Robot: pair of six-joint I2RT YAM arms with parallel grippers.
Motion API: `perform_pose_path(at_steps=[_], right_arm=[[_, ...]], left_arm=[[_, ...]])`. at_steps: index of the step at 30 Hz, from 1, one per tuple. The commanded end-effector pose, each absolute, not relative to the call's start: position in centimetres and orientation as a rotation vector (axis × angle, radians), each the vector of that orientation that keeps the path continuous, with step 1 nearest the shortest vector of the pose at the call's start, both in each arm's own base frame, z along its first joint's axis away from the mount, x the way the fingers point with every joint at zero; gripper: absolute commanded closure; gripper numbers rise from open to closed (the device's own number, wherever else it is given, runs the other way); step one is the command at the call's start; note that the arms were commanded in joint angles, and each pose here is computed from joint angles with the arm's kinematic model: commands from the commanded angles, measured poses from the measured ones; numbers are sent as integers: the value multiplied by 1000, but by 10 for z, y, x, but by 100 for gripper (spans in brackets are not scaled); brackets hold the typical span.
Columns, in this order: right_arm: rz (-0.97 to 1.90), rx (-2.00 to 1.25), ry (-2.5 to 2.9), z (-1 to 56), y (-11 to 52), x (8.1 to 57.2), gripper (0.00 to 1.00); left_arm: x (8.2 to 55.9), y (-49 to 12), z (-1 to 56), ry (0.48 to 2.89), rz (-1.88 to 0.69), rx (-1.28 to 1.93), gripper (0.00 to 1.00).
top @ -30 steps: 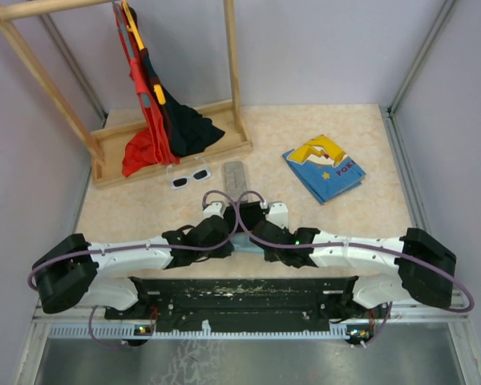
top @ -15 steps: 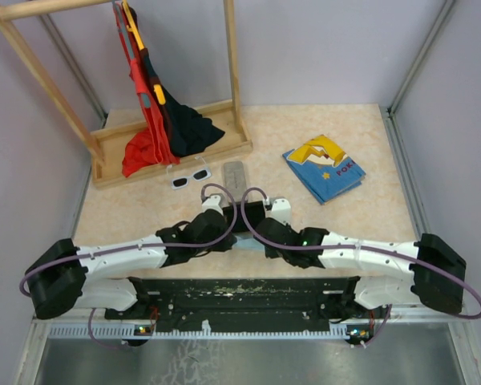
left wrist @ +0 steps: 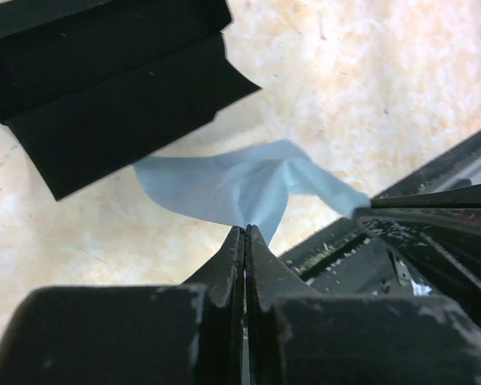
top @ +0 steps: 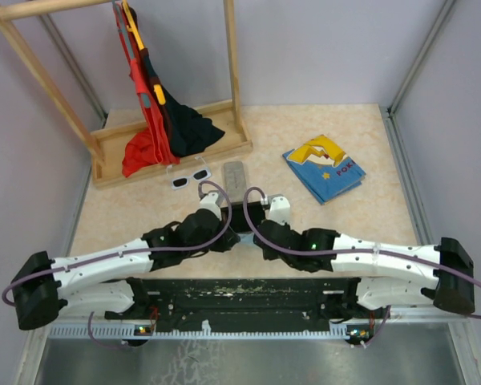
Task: Organize the sunglasses
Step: Fold the glasses cleaning cloth at the center of the board.
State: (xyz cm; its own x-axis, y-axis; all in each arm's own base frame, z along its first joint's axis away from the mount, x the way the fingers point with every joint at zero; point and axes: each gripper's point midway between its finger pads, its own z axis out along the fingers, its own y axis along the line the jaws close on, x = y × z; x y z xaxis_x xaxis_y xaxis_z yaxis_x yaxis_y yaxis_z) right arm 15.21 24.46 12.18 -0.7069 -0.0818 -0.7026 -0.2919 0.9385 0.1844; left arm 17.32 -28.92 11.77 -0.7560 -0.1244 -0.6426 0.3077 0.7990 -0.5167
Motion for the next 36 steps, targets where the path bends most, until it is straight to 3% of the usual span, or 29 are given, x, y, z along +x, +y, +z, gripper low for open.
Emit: perform_pose_path(at_steps=[1, 15, 36], right_arm=[[407, -234, 2301, 154, 252, 140, 100], [519, -232, 2375, 153, 253, 89, 100], [436, -157, 2368, 124, 240, 155, 100]], left_arm=[[155, -291, 140, 2281, -846, 114, 99], [107, -280, 128, 2361, -853, 38, 99], [169, -281, 102, 2281, -719, 7, 99]])
